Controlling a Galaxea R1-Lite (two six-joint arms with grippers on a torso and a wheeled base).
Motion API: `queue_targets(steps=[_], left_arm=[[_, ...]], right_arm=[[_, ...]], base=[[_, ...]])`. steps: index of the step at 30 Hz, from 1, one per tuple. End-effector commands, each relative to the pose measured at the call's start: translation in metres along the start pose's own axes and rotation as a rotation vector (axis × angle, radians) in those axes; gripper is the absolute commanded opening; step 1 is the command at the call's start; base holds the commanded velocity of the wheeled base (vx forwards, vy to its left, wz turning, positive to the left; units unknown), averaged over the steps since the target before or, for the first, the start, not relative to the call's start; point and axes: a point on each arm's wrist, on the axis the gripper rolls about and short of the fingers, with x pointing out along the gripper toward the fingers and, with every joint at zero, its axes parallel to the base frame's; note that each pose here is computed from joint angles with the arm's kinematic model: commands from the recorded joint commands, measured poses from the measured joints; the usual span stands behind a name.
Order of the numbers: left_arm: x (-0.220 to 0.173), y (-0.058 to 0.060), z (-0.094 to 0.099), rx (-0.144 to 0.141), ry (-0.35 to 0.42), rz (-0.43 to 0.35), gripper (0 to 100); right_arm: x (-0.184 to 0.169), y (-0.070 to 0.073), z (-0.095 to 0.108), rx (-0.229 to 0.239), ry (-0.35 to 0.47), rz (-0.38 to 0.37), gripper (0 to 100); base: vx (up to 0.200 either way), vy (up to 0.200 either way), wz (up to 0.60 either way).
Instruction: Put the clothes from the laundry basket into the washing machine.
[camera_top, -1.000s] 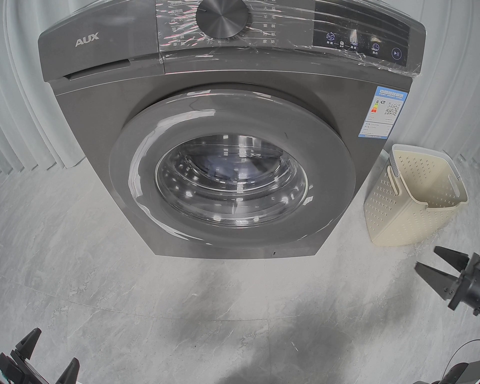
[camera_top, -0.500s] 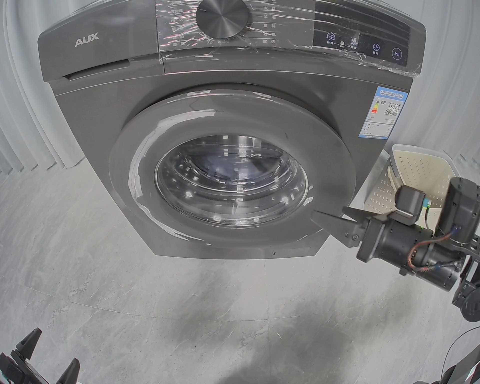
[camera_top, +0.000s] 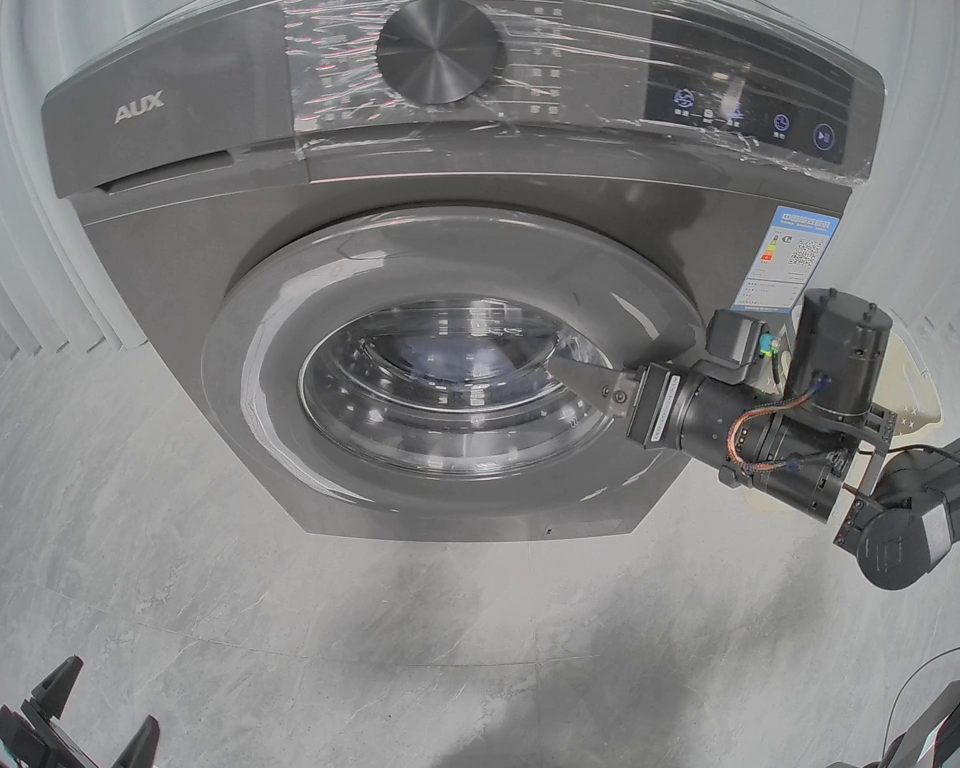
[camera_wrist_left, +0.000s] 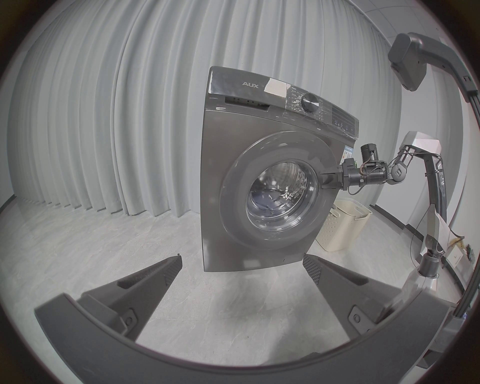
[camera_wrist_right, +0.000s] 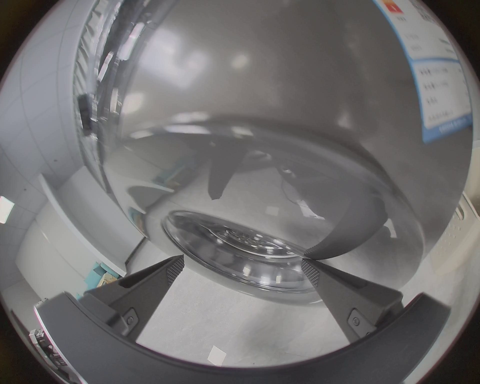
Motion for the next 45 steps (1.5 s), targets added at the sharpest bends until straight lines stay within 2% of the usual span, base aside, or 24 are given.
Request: queue_targets(steps=[1, 3, 4, 5, 6, 7, 9, 11, 12, 14, 17, 18, 20, 23, 26, 28, 29, 32, 36, 37, 38, 39, 42, 45], left_arm=[[-0.001, 0.0, 0.0, 0.0, -0.016, -0.002, 100], [-0.001, 0.0, 0.0, -0.001, -0.016, -0.001, 100], [-0.001, 0.0, 0.0, -0.001, -0.016, -0.001, 100], [-0.001, 0.0, 0.0, -0.003, -0.016, -0.001, 100], [-0.001, 0.0, 0.0, -0.003, -0.016, -0.001, 100], [-0.001, 0.0, 0.0, -0.005, -0.016, -0.001, 100], [-0.001, 0.0, 0.0, -0.003, -0.016, -0.001, 100], [-0.001, 0.0, 0.0, -0.001, -0.016, -0.001, 100], [-0.001, 0.0, 0.0, -0.001, -0.016, -0.001, 100], [-0.001, 0.0, 0.0, -0.001, -0.016, -0.001, 100], [-0.001, 0.0, 0.0, -0.001, -0.016, -0.002, 100], [-0.001, 0.0, -0.001, -0.002, -0.015, -0.002, 100], [-0.001, 0.0, -0.001, 0.0, -0.015, -0.004, 100], [-0.001, 0.0, 0.0, 0.0, -0.016, -0.005, 100], [-0.001, -0.001, 0.0, 0.0, -0.015, -0.018, 100], [-0.001, -0.001, 0.0, 0.0, -0.015, -0.021, 100], [-0.001, -0.001, 0.0, 0.0, -0.015, -0.027, 100], [-0.001, -0.001, 0.0, 0.0, -0.015, -0.027, 100], [-0.001, -0.001, 0.0, 0.0, -0.015, -0.027, 100], [-0.001, -0.001, 0.0, -0.001, -0.015, -0.027, 100], [-0.001, -0.001, 0.0, -0.001, -0.015, -0.027, 100], [-0.001, -0.001, 0.0, -0.001, -0.015, -0.027, 100], [-0.002, -0.001, 0.0, -0.002, -0.016, -0.036, 100], [-0.002, -0.001, 0.0, -0.002, -0.016, -0.039, 100]], right_arm=[[0.005, -0.005, 0.007, -0.006, -0.103, -0.049, 100], [-0.016, 0.0, -0.015, -0.02, -0.04, -0.019, 100], [-0.016, 0.0, -0.015, -0.02, -0.04, -0.019, 100], [-0.046, 0.018, -0.03, -0.029, 0.013, 0.081, 100], [-0.054, 0.022, -0.034, -0.03, 0.03, 0.112, 100], [-0.091, 0.031, -0.049, -0.037, 0.111, 0.216, 100], [-0.123, 0.034, -0.056, -0.054, 0.145, 0.283, 100], [-0.134, 0.033, -0.059, -0.064, 0.156, 0.3, 100], [-0.161, 0.024, -0.063, -0.085, 0.158, 0.331, 100], [-0.179, 0.015, -0.065, -0.096, 0.155, 0.355, 100], [-0.194, 0.007, -0.063, -0.105, 0.123, 0.341, 100], [-0.205, -0.002, -0.057, -0.12, 0.061, 0.293, 100], [-0.212, -0.01, -0.05, -0.153, 0.006, 0.219, 100], [-0.228, -0.026, -0.043, -0.245, -0.068, 0.043, 100], [-0.254, -0.032, -0.043, -0.302, -0.127, -0.093, 100], [-0.26, -0.033, -0.043, -0.307, -0.14, -0.117, 100], [-0.275, -0.032, -0.045, -0.32, -0.165, -0.178, 100], [-0.296, -0.029, -0.053, -0.325, -0.18, -0.248, 100], [-0.314, -0.028, -0.071, -0.327, -0.169, -0.322, 100], [-0.322, -0.027, -0.082, -0.336, -0.171, -0.363, 100], [-0.322, -0.027, -0.082, -0.336, -0.171, -0.363, 100], [-0.329, -0.026, -0.092, -0.352, -0.18, -0.387, 100], [-0.334, -0.028, -0.107, -0.356, -0.178, -0.391, 100], [-0.332, -0.035, -0.12, -0.334, -0.135, -0.423, 100]], base=[[0.0, 0.0, 0.0], [0.0, 0.0, 0.0], [0.0, 0.0, 0.0], [0.0, 0.0, 0.0], [0.0, 0.0, 0.0], [0.0, 0.0, 0.0], [0.0, 0.0, 0.0], [0.0, 0.0, 0.0], [0.0, 0.0, 0.0], [0.0, 0.0, 0.0], [0.0, 0.0, 0.0], [0.0, 0.0, 0.0], [0.0, 0.0, 0.0], [0.0, 0.0, 0.0], [0.0, 0.0, 0.0], [0.0, 0.0, 0.0], [0.0, 0.0, 0.0], [0.0, 0.0, 0.0], [0.0, 0.0, 0.0], [0.0, 0.0, 0.0], [0.0, 0.0, 0.0], [0.0, 0.0, 0.0], [0.0, 0.0, 0.0], [0.0, 0.0, 0.0]])
